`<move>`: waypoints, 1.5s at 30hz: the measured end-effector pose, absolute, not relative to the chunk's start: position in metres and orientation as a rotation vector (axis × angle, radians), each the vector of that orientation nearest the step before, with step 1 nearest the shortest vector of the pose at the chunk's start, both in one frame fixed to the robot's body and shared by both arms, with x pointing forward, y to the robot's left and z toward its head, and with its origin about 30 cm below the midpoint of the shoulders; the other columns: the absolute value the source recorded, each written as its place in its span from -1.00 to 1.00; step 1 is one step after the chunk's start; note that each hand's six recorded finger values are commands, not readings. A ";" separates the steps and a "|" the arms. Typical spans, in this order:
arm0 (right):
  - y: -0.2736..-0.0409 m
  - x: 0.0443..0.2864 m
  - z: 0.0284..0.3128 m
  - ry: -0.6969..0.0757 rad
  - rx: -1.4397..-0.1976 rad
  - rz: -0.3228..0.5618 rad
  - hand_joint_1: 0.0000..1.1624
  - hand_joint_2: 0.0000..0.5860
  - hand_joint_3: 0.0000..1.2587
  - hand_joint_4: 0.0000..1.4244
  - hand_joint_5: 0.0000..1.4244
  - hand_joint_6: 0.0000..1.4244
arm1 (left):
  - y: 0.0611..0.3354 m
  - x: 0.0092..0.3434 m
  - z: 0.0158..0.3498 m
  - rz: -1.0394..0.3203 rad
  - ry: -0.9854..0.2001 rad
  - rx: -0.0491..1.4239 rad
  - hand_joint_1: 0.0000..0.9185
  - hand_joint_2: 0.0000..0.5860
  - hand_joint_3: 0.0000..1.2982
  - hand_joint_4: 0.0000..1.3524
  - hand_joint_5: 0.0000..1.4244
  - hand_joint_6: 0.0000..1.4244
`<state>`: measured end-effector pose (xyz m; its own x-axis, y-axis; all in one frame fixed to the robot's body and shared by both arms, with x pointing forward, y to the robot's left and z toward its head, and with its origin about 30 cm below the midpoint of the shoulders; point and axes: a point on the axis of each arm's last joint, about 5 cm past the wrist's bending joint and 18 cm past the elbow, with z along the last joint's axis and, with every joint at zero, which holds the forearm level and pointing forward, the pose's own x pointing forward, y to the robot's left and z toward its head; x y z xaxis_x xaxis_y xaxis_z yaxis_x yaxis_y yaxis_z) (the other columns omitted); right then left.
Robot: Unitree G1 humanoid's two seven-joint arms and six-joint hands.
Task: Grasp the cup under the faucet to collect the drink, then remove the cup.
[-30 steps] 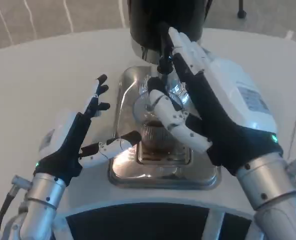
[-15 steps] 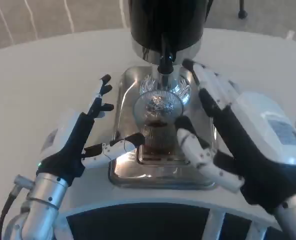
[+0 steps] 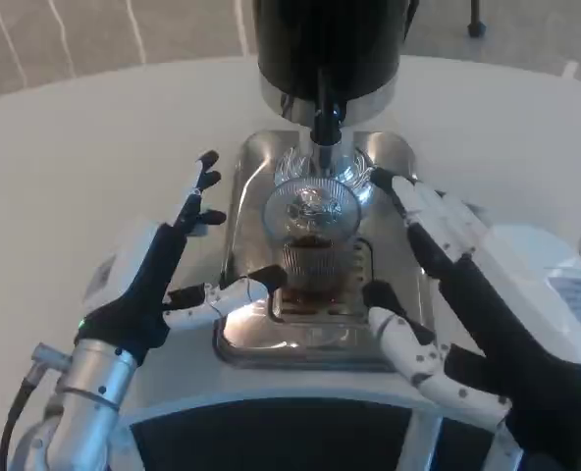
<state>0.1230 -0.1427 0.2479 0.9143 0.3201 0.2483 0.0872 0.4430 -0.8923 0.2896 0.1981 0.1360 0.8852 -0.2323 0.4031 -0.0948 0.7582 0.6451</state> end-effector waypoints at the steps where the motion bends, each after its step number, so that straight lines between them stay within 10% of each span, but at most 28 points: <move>1: -0.143 0.123 0.247 -0.407 -1.114 0.150 -0.69 0.91 -1.00 -1.00 -1.00 -1.00 | 0.198 0.291 0.137 -0.078 -0.489 0.713 -0.12 -0.80 -1.00 -0.98 -0.60 -0.56; 45: -0.158 0.103 0.227 -0.198 -1.218 0.190 -0.58 0.91 -1.00 -1.00 -1.00 -1.00 | 0.201 0.307 0.148 -0.137 -0.458 0.662 -0.11 -0.78 -1.00 -1.00 -0.57 -0.52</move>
